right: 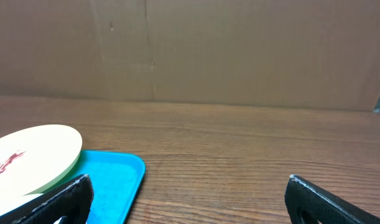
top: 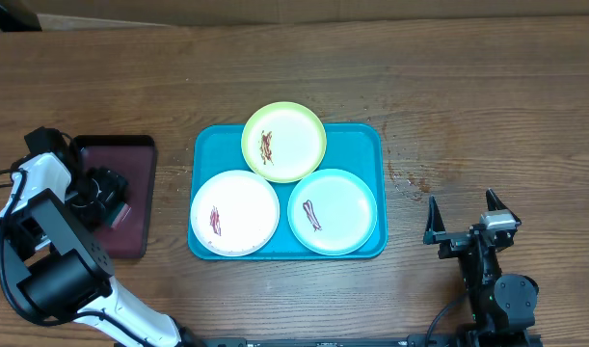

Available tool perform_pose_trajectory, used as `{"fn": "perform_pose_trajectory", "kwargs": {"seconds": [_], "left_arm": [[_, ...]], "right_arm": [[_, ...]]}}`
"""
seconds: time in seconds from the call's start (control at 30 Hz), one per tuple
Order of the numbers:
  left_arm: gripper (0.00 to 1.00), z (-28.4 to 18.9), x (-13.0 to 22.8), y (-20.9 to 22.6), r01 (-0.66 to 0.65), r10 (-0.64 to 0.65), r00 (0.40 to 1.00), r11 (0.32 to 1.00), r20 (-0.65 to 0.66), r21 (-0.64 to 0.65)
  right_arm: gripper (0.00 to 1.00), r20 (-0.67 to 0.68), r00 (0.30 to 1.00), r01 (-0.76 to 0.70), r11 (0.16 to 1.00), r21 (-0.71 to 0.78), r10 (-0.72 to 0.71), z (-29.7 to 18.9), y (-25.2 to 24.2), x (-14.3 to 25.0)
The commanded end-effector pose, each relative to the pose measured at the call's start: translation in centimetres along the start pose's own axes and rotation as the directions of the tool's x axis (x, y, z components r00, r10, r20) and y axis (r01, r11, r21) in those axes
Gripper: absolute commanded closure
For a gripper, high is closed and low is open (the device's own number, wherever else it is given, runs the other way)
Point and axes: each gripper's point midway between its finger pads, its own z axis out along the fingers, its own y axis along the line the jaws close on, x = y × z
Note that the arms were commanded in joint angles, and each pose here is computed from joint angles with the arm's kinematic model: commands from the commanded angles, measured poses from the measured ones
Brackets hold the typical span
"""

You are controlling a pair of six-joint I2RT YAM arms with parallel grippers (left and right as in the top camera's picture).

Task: Clean dirty plates on tray and stack at the side
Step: 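Grasp the green sponge with the left gripper and dip it in water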

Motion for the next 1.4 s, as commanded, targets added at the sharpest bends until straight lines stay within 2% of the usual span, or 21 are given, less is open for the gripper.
{"fn": "perform_pose_trajectory", "kwargs": {"seconds": [0.0, 0.07, 0.17, 0.23, 0.4, 0.43, 0.47, 0.5, 0.53, 1.03, 1.1, 1.13, 1.23, 1.27, 1.37], "left_arm": [[0.41, 1.0, -0.1, 0.2, 0.0, 0.0, 1.0, 1.0, -0.016, -0.013], [0.68, 1.0, 0.0, 0.2, -0.001, 0.001, 1.0, 1.0, -0.017, -0.013], [0.91, 1.0, 0.0, 0.2, -0.001, 0.001, 1.0, 1.0, -0.018, -0.014], [0.94, 1.0, 0.0, 0.2, -0.001, 0.001, 1.0, 1.0, -0.018, -0.013], [0.94, 1.0, 0.0, 0.2, -0.001, 0.001, 1.0, 1.0, -0.018, -0.013], [0.89, 1.0, 0.0, 0.2, -0.001, 0.001, 1.0, 1.0, -0.018, -0.014], [0.7, 1.0, 0.0, 0.2, -0.001, 0.001, 1.0, 1.0, -0.018, -0.014], [0.41, 1.0, 0.0, 0.2, -0.001, 0.001, 1.0, 1.0, -0.017, -0.013], [0.0, 1.0, -0.1, 0.2, -0.001, 0.001, 1.0, 1.0, -0.015, -0.013], [0.0, 0.8, -2.7, 1.4, 0.01, 0.001, 0.994, 0.995, 0.111, -0.097], [0.24, 0.8, -2.7, 1.4, 0.01, 0.001, 0.994, 0.995, 0.111, -0.098], [0.44, 0.8, -2.7, 1.4, 0.01, 0.001, 0.994, 0.995, 0.11, -0.098], [0.89, 0.9, -2.7, 1.4, 0.01, 0.0, 0.994, 0.995, 0.107, -0.096], [0.96, 0.9, -2.6, 1.4, 0.01, 0.0, 0.995, 0.995, 0.104, -0.097], [0.96, 0.9, -2.2, 1.6, 0.008, 0.002, 0.996, 0.994, 0.088, -0.106]], "right_arm": [[0.0, 0.001, 1.0, 0.004, 1.0, -0.01, -0.004, 0.0, 0.2, 0.2], [0.0, 0.001, 1.0, 0.004, 1.0, -0.01, -0.004, 0.0, 0.2, 0.2], [0.0, 0.001, 1.0, 0.003, 1.0, -0.009, -0.003, 0.0, 0.2, 0.2], [0.0, 0.001, 1.0, 0.004, 1.0, -0.01, -0.004, 0.0, 0.2, 0.2], [0.0, 0.001, 1.0, 0.004, 1.0, -0.01, -0.004, 0.0, 0.2, 0.2], [0.0, 0.001, 1.0, 0.004, 1.0, -0.01, -0.004, 0.0, 0.2, 0.2], [0.0, 0.001, 1.0, 0.003, 1.0, -0.01, -0.003, 0.0, 0.2, 0.2], [0.0, 0.001, 1.0, 0.003, 1.0, -0.01, -0.003, 0.0, 0.2, 0.2], [0.0, 0.001, 1.0, 0.003, 1.0, -0.01, -0.003, 0.0, 0.2, 0.2], [0.0, 0.001, 1.0, 0.004, 1.0, -0.01, -0.004, 0.0, 0.2, 0.2], [0.0, 0.001, 1.0, 0.004, 1.0, -0.01, -0.004, 0.0, 0.2, 0.2], [0.0, 0.001, 1.0, 0.004, 1.0, -0.01, -0.004, 0.0, 0.2, 0.2], [0.0, 0.001, 1.0, 0.003, 1.0, -0.01, -0.003, 0.0, 0.2, 0.2], [0.0, 0.001, 1.0, 0.004, 1.0, -0.01, -0.004, 0.0, 0.2, 0.2], [0.0, 0.001, 1.0, 0.003, 1.0, -0.01, -0.003, 0.0, 0.2, 0.2]]}}
